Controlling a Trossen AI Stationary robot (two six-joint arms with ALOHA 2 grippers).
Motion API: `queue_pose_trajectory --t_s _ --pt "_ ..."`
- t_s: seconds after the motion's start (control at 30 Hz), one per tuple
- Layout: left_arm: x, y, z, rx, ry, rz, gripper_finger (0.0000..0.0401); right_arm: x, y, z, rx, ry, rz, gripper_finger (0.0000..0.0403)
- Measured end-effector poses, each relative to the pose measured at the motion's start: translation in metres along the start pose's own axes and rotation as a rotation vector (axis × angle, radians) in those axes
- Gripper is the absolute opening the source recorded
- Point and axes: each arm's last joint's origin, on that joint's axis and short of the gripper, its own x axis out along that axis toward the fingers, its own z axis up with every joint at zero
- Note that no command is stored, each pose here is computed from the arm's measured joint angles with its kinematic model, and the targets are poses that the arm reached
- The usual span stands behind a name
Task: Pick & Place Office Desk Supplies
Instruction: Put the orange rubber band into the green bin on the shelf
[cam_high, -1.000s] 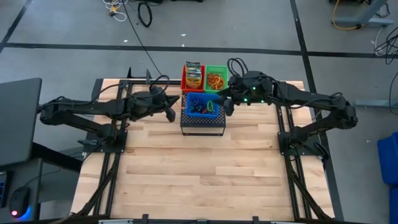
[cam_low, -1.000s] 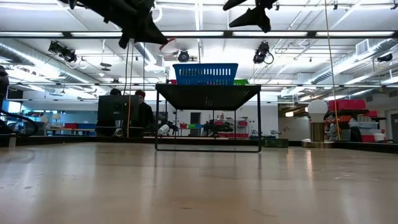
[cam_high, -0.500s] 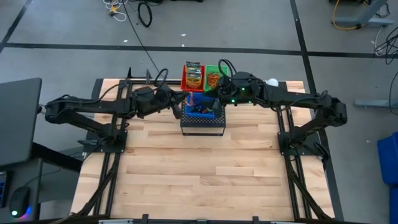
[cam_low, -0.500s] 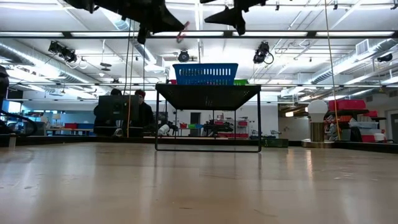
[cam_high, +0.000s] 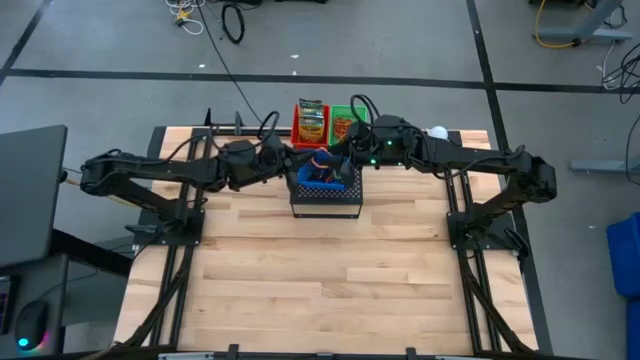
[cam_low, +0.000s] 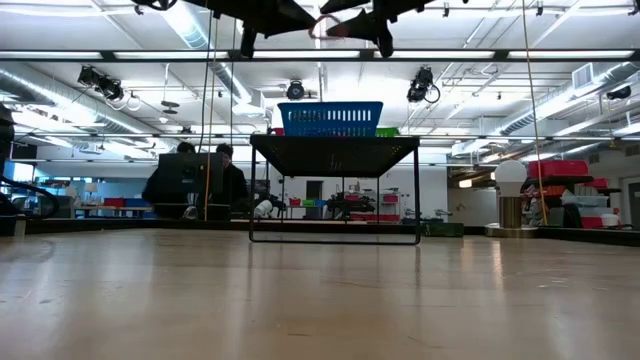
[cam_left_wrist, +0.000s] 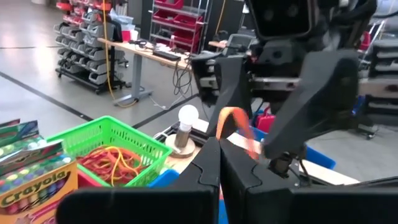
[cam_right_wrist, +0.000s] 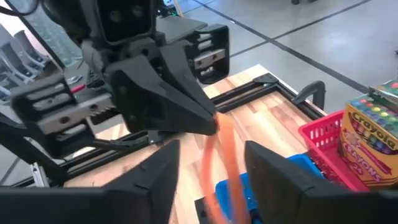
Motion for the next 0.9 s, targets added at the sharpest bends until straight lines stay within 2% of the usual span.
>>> queue_pose_trajectory --t_s 0.27,0.37,0.5,0.6,0.73,0.9 --pt "0.000 0.000 0.001 -0.011 -0.005 -0.012 0.0004 0.000 -0.001 0.000 -0.004 -0.003 -0.008 0.0059" --pt "0.000 0.000 0.001 -0.011 -0.003 -0.012 0.0020 -0.001 -0.002 0.000 -0.006 0.001 -0.014 0.0013" --pt "-0.006 0.003 0.004 -0.002 0.012 0.029 0.0057 -0.009 -0.010 0.005 0.030 -0.002 -0.042 0.0012" --pt "-0.015 0.007 0.010 0.001 0.007 0.083 0.0085 -0.016 -0.024 0.010 0.052 -0.013 -0.139 0.0005" --pt "-0.023 0.010 0.013 0.014 0.031 0.109 0.0107 -0.021 -0.055 0.015 0.048 0.031 -0.298 0.0004" --pt "-0.022 0.008 0.012 0.012 0.036 0.074 0.0108 -0.014 -0.108 0.008 0.071 0.101 -0.462 0.0003"
